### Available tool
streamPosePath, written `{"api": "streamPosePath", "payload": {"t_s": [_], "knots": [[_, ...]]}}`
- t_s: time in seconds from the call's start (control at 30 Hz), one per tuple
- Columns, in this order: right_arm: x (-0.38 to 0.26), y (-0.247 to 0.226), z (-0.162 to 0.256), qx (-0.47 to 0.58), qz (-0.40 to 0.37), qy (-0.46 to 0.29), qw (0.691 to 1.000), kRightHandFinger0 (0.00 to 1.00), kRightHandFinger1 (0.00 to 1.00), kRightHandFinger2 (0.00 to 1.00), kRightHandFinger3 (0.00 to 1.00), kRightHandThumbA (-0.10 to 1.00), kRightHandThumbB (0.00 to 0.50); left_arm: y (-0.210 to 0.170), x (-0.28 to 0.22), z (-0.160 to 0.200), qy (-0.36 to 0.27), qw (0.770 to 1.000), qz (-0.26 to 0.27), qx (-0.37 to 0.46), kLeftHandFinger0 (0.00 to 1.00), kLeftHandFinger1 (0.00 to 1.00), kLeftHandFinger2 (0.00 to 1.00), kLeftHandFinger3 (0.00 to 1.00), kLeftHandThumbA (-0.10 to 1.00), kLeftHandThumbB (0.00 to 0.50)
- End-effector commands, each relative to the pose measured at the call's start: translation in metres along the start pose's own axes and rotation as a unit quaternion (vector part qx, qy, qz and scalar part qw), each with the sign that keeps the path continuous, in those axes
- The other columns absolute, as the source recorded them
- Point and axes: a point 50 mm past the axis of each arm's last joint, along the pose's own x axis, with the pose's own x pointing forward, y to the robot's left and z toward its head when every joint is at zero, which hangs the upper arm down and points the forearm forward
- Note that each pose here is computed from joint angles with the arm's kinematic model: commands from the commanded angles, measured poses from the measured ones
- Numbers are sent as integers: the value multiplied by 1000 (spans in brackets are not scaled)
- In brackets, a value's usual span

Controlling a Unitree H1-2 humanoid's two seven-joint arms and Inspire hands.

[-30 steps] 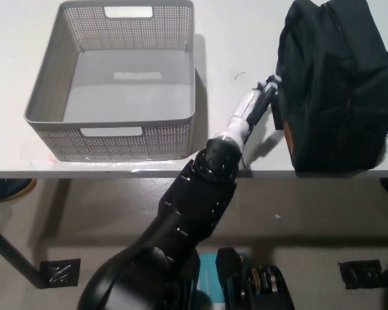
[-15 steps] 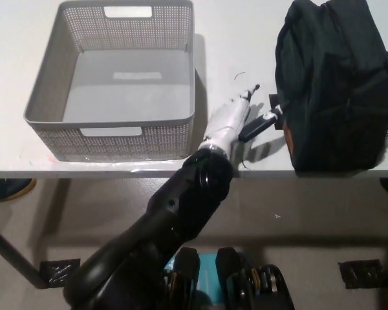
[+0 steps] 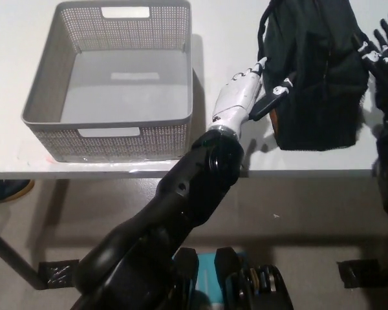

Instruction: Use both hands to pick up a lunch bag on the right hand side and place it into a container on the left hand side

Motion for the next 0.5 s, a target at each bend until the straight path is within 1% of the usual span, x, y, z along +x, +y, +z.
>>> {"api": "streamPosePath", "payload": {"t_s": [0.0,0.03,0.07,0.1,0.13,0.2,0.27,0.3,0.33,0.4,0.47], "knots": [[7,32,-13,91,50,45,994,1000,1000,1000,1000,1000,185,20,21,45,-47,998,13,-27,1000,1000,1000,1000,1000,328],[8,33,-13,95,51,46,993,1000,1000,1000,1000,1000,185,20,22,46,-45,998,12,-30,1000,1000,1000,1000,1000,331],[8,36,-15,112,53,52,991,1000,1000,1000,1000,1000,196,18,22,48,-42,998,6,-51,1000,1000,1000,1000,1000,370],[8,41,-16,122,55,55,989,1000,1000,1000,1000,1000,193,18,22,49,-40,996,0,-77,1000,1000,1000,1000,1000,371],[8,45,-18,126,55,57,989,1000,1000,1000,1000,1000,189,17,22,50,-34,993,-12,-109,1000,1000,1000,1000,1000,369],[6,54,-23,133,56,59,988,1000,1000,1000,1000,1000,199,18,23,46,-17,986,-23,-163,1000,1000,1000,1000,1000,367],[4,70,-27,147,57,57,986,1000,1000,1000,1000,1000,195,21,25,42,2,975,-33,-218,1000,1000,1000,1000,1000,355],[2,82,-31,149,57,55,986,1000,1000,1000,1000,1000,200,22,25,39,18,968,-31,-249,1000,1000,1000,1000,1000,361],[1,89,-32,156,58,54,985,1000,1000,1000,1000,1000,183,24,26,37,24,965,-28,-260,1000,1000,1000,1000,1000,356],[-4,117,-37,183,65,59,979,1000,1000,1000,1000,1000,159,32,28,30,40,958,-21,-284,1000,1000,1000,1000,1000,324],[-9,136,-41,193,68,62,977,1000,1000,1000,1000,1000,155,37,30,24,59,950,-20,-307,1000,1000,1000,1000,1000,333]]}}
